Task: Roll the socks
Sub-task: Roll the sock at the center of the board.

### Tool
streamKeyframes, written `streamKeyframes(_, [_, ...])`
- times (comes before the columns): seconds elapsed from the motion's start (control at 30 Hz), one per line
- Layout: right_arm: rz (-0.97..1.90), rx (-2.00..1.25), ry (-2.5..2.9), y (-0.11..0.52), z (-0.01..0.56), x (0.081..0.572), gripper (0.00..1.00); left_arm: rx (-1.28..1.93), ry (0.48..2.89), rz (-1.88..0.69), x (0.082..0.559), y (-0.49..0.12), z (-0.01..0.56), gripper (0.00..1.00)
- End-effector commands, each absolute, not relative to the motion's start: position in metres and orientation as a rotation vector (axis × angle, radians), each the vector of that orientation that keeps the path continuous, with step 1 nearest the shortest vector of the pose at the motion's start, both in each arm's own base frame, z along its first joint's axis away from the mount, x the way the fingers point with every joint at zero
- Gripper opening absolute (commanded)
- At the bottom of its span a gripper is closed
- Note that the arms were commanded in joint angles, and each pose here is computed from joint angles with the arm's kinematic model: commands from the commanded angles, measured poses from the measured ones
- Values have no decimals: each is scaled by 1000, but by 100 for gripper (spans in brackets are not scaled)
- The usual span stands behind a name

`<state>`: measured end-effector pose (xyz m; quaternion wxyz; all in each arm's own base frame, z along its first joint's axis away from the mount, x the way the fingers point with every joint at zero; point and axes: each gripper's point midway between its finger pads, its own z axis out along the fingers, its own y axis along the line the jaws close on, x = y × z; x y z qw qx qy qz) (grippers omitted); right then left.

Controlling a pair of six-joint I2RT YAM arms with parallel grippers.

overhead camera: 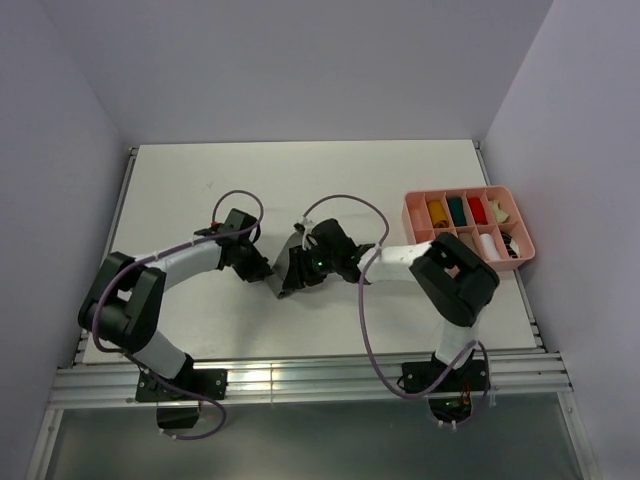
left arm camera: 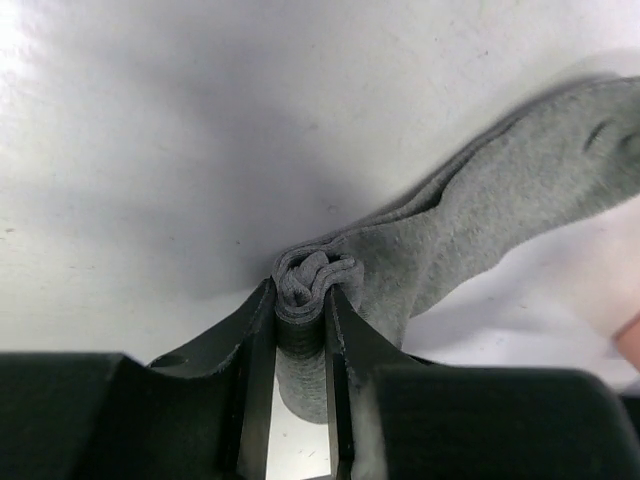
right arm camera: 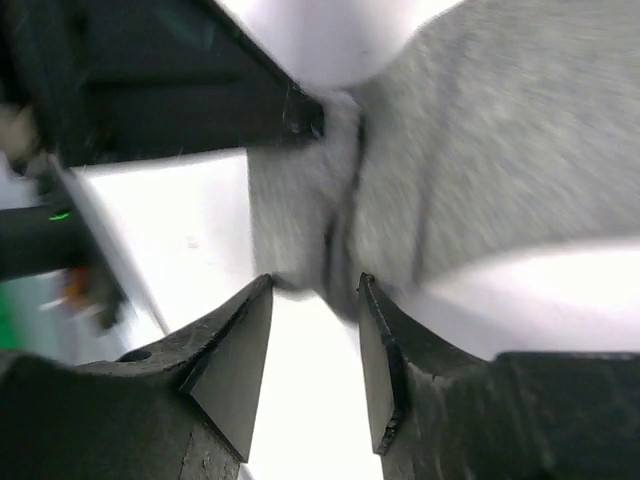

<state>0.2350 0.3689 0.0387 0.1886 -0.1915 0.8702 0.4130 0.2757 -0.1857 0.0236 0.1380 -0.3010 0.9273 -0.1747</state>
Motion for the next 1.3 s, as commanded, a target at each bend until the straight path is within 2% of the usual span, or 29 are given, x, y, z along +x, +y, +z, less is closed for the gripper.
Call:
streamKeyframes(0.0, [818, -556, 2236, 349, 64, 265, 48, -779, 2855, -63, 242, -139, -3, 1])
streamKeyframes(0.17, [576, -635, 2049, 359, 92, 254, 52, -679, 2920, -18, 248, -151, -1, 1])
streamKeyframes(0.33, [437, -730, 1958, 378, 96, 239, 54, -580, 2970, 38, 252, -159, -2, 0])
streamKeyframes(0.63, [226, -857, 1863, 407, 77, 220, 56, -532, 2998, 38, 254, -166, 0, 1])
streamKeyframes(1.0, [-5, -907, 1867, 402, 34, 231, 56, -493, 3028, 16, 250, -170, -6, 1])
streamKeyframes(1.07, [-56, -938, 1870, 397, 21, 231, 51, -487, 3019, -7, 251, -172, -4, 2])
streamKeyframes(1.17, [-105, -970, 1875, 389, 9, 232, 32, -472, 3013, -23, 253, -173, -3, 2])
streamKeyframes(1.2, [-114, -974, 1881, 387, 6, 232, 12, -462, 3010, -31, 253, -174, -1, 4])
streamKeyframes(1.23, [-108, -975, 1894, 385, 2, 230, 4, -457, 3005, -34, 254, -174, 0, 6])
streamKeyframes(1.27, [-95, -985, 1902, 382, 1, 228, 0, -455, 2985, -52, 258, -175, 1, 10])
